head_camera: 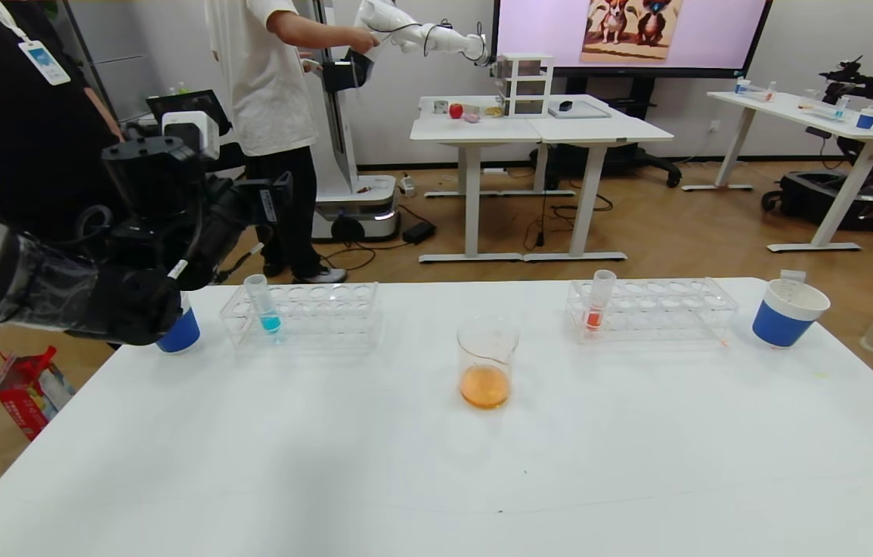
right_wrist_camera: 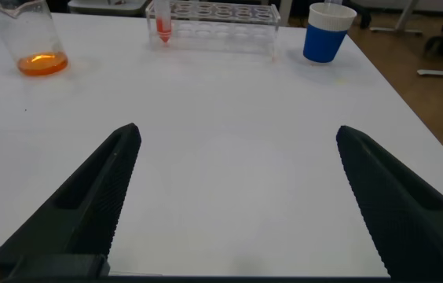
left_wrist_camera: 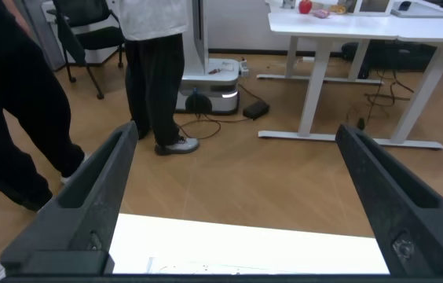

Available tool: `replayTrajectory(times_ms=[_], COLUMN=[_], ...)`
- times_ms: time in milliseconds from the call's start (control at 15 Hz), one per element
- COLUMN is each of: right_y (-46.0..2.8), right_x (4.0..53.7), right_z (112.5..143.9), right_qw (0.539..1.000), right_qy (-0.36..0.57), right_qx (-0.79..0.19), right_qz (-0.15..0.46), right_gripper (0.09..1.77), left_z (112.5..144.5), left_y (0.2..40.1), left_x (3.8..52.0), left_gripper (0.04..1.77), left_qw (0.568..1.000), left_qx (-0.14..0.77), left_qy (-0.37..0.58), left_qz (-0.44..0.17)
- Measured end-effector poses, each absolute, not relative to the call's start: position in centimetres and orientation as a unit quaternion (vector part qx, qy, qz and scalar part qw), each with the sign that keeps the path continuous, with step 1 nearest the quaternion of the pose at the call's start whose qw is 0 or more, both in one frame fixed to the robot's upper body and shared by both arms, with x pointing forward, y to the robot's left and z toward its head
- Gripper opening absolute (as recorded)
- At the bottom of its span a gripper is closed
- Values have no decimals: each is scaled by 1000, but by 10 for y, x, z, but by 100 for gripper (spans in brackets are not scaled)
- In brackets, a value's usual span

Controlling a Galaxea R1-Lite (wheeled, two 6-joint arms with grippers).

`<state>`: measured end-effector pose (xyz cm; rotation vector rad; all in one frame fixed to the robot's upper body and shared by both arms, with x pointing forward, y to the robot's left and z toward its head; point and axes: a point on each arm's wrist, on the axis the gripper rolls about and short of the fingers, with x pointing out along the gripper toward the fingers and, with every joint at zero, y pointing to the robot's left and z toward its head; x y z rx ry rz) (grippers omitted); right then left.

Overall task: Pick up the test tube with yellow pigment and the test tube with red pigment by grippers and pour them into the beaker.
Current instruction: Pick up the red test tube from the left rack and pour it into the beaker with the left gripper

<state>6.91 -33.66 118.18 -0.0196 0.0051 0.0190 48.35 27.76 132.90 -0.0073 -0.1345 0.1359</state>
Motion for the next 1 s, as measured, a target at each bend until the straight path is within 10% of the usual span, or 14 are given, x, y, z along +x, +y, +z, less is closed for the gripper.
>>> replayTrajectory(times_ms=[1000], right_y=[-337], right_x=[69], right_z=[1182], right_qw=[1000], right_qy=[3], right_qx=[-10], right_qz=[10], right_gripper=[174], left_z=[1396], left_y=[332], left_x=[274], left_gripper=[175], left_qw=[989], left_qx=[15], left_qy=[-105], left_qz=[108])
